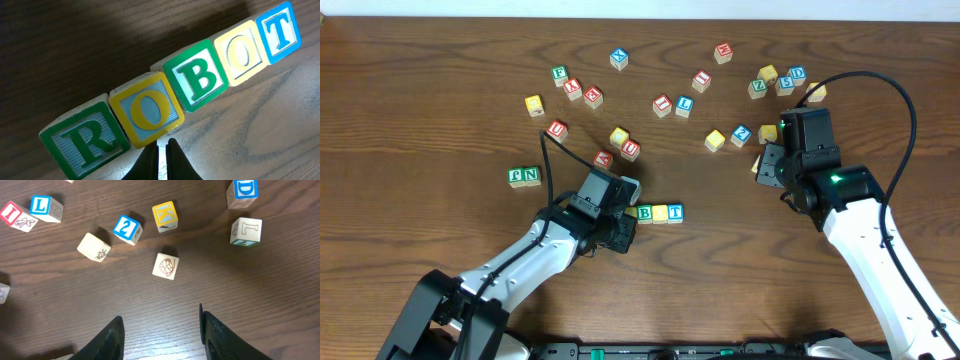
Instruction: Spell out ROBOT
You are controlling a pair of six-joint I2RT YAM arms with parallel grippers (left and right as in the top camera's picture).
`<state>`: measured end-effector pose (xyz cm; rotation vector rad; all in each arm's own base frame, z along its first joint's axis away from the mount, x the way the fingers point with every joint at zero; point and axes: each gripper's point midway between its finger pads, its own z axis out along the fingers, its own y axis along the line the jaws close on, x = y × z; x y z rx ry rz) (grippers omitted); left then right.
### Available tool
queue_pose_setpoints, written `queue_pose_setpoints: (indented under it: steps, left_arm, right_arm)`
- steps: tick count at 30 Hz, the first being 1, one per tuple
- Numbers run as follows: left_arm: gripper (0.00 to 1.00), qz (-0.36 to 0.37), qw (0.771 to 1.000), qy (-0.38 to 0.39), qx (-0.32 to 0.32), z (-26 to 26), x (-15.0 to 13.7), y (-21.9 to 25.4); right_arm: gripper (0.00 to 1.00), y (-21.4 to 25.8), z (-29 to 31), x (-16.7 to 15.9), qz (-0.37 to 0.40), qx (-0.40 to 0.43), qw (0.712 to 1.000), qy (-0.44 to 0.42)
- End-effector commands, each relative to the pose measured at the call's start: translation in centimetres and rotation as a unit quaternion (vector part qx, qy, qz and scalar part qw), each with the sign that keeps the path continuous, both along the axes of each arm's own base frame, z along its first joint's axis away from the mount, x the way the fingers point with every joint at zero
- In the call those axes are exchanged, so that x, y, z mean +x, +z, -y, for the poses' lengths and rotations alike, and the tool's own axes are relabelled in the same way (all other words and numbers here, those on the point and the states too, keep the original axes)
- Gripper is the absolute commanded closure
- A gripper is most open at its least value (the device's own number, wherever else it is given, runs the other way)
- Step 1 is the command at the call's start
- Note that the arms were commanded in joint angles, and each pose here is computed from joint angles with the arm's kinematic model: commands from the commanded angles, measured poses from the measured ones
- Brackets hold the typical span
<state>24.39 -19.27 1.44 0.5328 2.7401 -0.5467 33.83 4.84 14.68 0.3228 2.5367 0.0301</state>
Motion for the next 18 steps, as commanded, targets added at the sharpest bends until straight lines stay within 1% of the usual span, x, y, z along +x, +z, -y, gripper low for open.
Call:
queue_pose_setpoints:
  steps: [1,10,18]
  left_arm:
    - [0.92,-0.007,1.0,0.003,0.008,-0.3,-0.4,-0.6]
    - [0.92,-0.023,1.0,-0.007,-0.001,0.1,-1.2,-0.6]
    - [0.93,-0.012,0.999,-0.037,-0.005,1.5,-2.1,0.0]
  right_arm:
    - [0.55,1.3,0.1,0.4,0.018,0.001,1.0,0.001]
    - [0.55,1.3,0.1,0.4,0.018,0.001,1.0,0.001]
    - [0.55,1.3,0.2,0.4,0.018,0.0,1.0,0.001]
